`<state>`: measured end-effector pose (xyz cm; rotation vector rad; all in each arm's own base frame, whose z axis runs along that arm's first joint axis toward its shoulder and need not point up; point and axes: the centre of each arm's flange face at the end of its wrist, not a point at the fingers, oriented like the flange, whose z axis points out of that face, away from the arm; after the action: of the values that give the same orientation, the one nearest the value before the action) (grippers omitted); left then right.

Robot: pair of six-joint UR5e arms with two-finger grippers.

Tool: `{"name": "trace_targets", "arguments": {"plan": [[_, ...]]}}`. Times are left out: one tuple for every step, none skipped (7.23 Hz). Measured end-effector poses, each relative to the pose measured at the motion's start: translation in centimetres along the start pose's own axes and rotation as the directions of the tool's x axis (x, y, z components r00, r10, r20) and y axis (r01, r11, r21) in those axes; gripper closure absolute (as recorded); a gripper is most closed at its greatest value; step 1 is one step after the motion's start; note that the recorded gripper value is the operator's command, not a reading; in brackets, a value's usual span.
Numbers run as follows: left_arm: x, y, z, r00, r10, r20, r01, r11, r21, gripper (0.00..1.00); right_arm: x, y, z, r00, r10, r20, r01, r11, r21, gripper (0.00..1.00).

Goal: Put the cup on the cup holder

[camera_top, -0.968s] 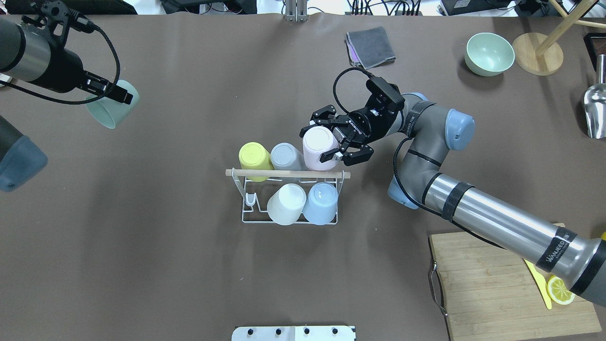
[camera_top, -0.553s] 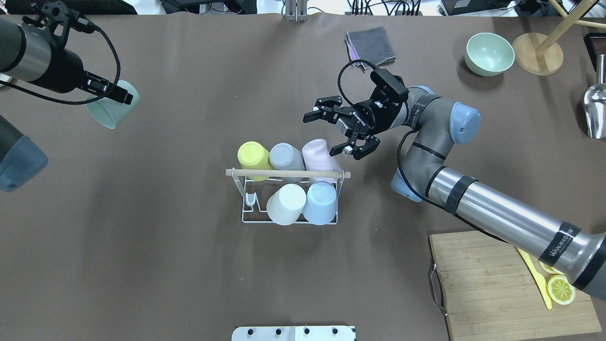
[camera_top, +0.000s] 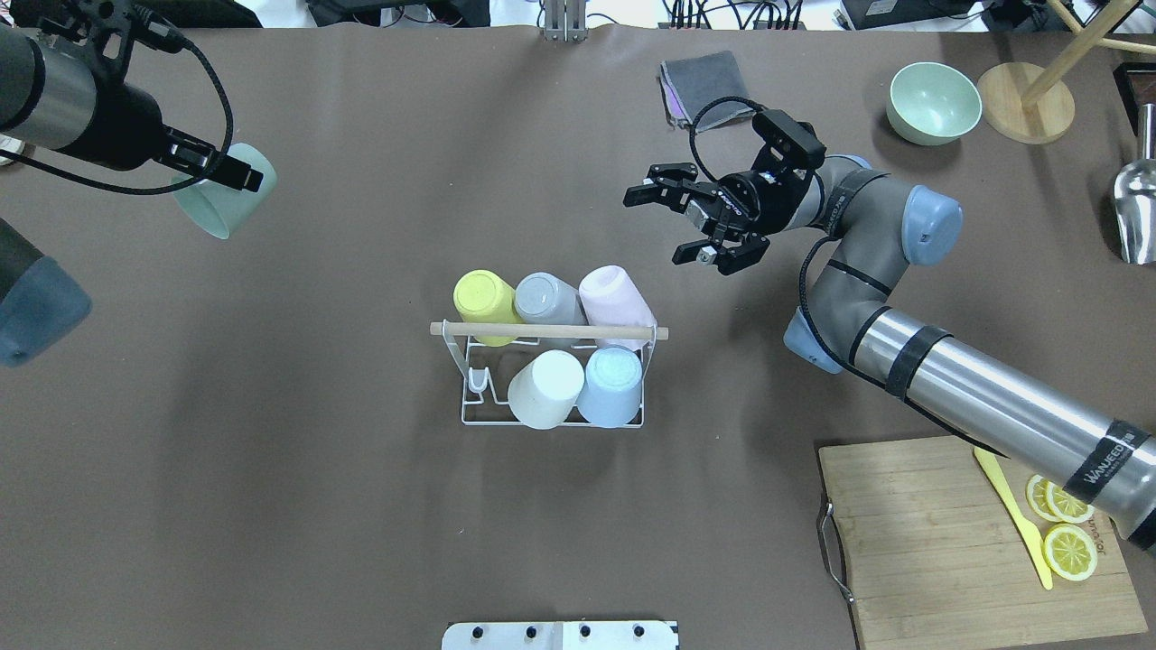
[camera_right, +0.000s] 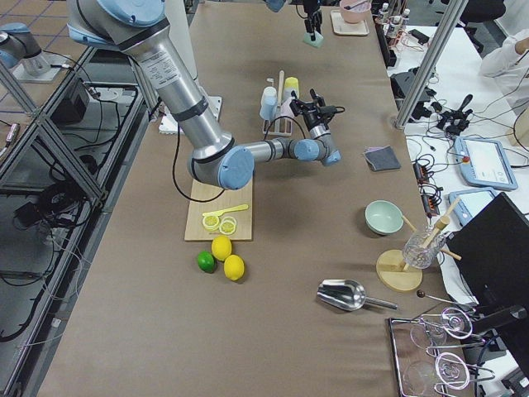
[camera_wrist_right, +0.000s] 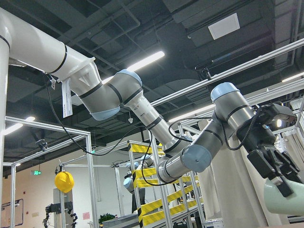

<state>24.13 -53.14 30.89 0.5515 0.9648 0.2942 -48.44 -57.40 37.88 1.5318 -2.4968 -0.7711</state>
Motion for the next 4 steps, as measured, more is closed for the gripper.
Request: {"name": "trace_targets", "arguments": {"plan": [[1.0,-0.4,-1.0,0.999,0.030,-0.029,-0.028,0.999,0.046,1.00,-0.5,0.2,-0.9,1.000,0.018,-0.016,-0.017,1.000,0.019,0.02],[2.1,-0.9,-2.0,0.996,0.063,-0.058,-0.058,0.994,0.093,1.00,-1.6,0.5,-2.3,0.999,0.039,-0.031,-0.038,0.999,0.028,0.02],[3.2,-1.2,-3.0,0.992,0.096,-0.081,-0.084,0.987,0.137,1.00,-3.3,0.6,-3.9,0.996,0.074,-0.042,-0.073,0.997,0.032,0.02],[4.1,-1.3,-4.0,0.987,0.119,-0.109,-0.097,0.977,0.191,1.00,-5.6,0.0,-5.8,0.989,0.136,-0.052,-0.134,0.990,0.033,0.02]]}}
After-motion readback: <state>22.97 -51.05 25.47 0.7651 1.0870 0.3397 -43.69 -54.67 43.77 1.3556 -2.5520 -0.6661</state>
